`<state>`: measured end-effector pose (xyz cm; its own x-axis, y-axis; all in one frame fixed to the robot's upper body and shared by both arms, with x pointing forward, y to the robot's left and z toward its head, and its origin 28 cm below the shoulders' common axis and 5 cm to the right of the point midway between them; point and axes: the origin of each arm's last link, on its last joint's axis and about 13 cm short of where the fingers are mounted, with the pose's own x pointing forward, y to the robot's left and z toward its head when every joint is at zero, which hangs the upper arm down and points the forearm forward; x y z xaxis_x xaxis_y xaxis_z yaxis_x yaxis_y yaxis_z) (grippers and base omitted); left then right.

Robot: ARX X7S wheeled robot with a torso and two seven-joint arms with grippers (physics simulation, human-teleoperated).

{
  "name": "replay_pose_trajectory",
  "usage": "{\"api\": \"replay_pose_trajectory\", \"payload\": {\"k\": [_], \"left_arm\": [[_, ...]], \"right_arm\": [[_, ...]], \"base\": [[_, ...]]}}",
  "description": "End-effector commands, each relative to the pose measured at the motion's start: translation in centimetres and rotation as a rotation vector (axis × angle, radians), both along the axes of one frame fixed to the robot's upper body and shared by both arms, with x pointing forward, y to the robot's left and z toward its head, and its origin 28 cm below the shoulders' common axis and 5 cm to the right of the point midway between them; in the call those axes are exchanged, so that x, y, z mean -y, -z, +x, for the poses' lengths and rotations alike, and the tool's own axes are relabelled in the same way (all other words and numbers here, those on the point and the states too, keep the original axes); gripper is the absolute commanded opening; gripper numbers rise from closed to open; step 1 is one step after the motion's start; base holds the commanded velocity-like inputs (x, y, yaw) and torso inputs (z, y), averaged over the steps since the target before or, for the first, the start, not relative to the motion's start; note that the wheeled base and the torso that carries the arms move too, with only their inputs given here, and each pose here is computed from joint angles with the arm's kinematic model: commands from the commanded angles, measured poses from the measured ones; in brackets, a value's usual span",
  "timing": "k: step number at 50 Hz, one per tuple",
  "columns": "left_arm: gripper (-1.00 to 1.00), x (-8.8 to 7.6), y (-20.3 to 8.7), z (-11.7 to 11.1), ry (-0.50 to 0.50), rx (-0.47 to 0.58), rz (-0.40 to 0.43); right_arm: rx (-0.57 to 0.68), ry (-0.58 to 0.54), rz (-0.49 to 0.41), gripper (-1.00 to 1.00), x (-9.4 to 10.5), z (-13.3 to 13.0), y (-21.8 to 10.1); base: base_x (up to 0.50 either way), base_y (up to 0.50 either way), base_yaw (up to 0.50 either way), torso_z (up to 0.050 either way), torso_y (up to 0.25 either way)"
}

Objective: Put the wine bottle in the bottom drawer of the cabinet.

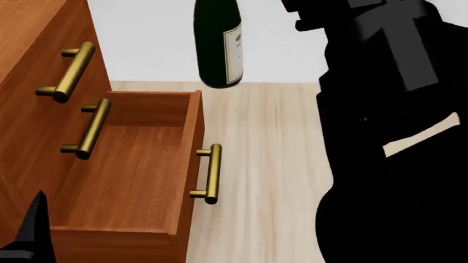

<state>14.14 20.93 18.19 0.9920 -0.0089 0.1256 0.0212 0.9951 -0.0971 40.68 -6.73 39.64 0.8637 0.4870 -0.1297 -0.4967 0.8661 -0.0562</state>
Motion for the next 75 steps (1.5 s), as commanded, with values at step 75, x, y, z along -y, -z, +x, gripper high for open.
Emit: {"api": "replay_pose_trajectory", "payload": {"k": [75], "left_arm": [[1.00,-0.7,1.4,-0.2,0.027,0.004,-0.053]], "right_arm": [[-0.409,-0.198,0.260,-1.00,-5.3,-1.6,4.9]], "base": [[0.00,0.00,0.00,0.000,0.001]]}}
